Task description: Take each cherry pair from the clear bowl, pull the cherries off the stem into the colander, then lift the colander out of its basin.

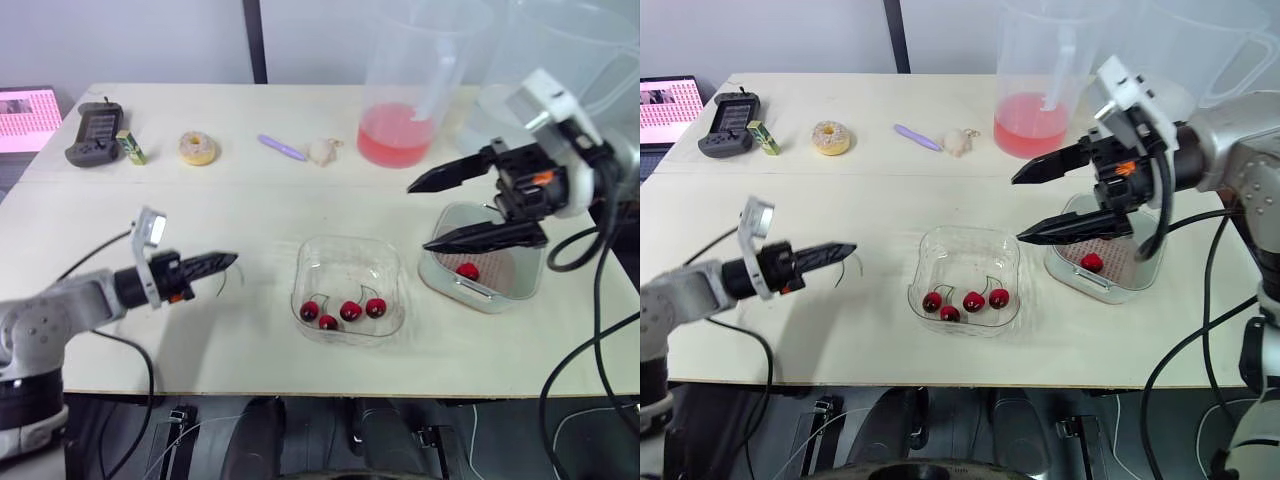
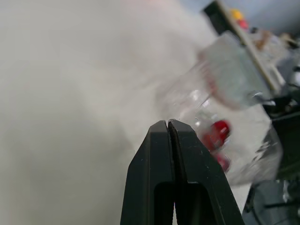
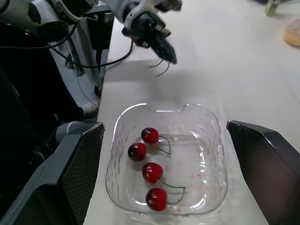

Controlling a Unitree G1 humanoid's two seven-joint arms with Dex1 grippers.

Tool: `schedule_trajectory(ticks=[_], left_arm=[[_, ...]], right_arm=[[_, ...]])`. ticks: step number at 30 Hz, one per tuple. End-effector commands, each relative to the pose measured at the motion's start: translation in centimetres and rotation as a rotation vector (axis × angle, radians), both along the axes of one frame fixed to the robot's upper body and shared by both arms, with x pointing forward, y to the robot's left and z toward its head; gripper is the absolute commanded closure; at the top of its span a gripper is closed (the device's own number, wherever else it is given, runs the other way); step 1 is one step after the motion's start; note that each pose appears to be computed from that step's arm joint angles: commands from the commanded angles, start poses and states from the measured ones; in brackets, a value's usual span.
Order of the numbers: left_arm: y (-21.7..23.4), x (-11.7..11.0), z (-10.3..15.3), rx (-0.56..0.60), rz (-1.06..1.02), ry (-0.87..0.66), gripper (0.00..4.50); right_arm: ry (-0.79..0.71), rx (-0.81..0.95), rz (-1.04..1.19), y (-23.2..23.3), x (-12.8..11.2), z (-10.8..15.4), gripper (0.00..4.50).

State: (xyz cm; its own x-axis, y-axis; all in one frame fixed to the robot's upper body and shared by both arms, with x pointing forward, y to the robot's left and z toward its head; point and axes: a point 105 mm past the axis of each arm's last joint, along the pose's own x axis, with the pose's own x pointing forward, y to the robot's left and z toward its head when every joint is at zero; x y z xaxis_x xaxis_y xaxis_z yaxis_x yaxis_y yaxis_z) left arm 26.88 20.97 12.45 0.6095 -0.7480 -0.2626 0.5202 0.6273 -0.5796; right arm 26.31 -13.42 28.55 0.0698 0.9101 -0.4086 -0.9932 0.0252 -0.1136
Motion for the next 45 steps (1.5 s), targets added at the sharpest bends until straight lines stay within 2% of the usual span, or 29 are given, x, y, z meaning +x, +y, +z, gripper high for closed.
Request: schedule_trajectory(ticks=[1,6,7,10,16,19,22,26,31,33,35,37,39,41,43,45], left_arm=[[1.1,0.1,0.2,0.009,0.057,-0.026,4.5],[1.9,0.2,-0.7,-0.009,0.117,-0.008,4.5],[2.3,0.5,-0.9,0.001,0.147,-0.014,4.22],[3.3,0.8,-1.3,0.011,0.205,-0.002,3.13],[4.9,0.6,-1.4,0.041,0.256,0.002,0.04],[6.2,1.1,-0.7,0.04,0.323,-0.029,0.04],[8.6,1.7,1.4,0.006,0.422,-0.084,0.04],[9.4,2.2,5.1,-0.022,0.411,-0.194,0.04],[4.6,1.8,9.8,0.038,0.1,-0.385,0.04],[2.9,1.6,10.6,0.117,-0.012,-0.455,0.04],[0.7,1.1,10.8,0.245,-0.176,-0.553,0.04],[-1.6,0.5,11.3,0.313,-0.339,-0.655,0.04],[-3.2,-0.1,11.9,0.316,-0.46,-0.71,0.04],[-4.7,-0.9,12.7,0.283,-0.582,-0.739,0.04],[-6.2,-1.2,14.5,0.2,-0.631,-0.776,0.04],[-7.1,-1.2,15.4,0.208,-0.67,-0.823,0.04]], right_arm=[[-0.057,0.001,0.023,0.5,-0.2,0.7,0.07],[-0.068,-0.011,0.01,0.9,0.2,0.2,0.07],[-0.072,-0.015,0.001,0.9,0.4,0.1,0.02],[-0.083,-0.023,-0.019,0.8,0.7,0.0,0.0],[-0.094,-0.024,-0.032,0.6,0.9,0.0,0.0],[-0.092,-0.025,-0.034,0.5,0.9,0.0,0.0],[-0.088,-0.027,-0.047,0.4,1.0,-0.1,0.0],[-0.097,-0.036,-0.061,0.2,1.1,0.1,0.0],[-0.116,-0.066,-0.095,-0.2,1.1,-0.1,0.0],[-0.127,-0.09,-0.122,-0.6,1.2,-0.4,0.0],[-0.162,-0.13,-0.139,-0.9,1.0,-1.1,0.0],[-0.209,-0.17,-0.158,-0.9,0.7,-1.7,0.0],[-0.218,-0.19,-0.177,-0.8,0.3,-2.1,0.0],[-0.16,-0.255,-0.251,-1.2,0.1,-2.8,0.0],[-0.115,-0.35,-0.276,-1.5,-0.2,-3.7,0.0],[-0.086,-0.35,-0.249,-0.5,-0.3,-3.5,0.0]])
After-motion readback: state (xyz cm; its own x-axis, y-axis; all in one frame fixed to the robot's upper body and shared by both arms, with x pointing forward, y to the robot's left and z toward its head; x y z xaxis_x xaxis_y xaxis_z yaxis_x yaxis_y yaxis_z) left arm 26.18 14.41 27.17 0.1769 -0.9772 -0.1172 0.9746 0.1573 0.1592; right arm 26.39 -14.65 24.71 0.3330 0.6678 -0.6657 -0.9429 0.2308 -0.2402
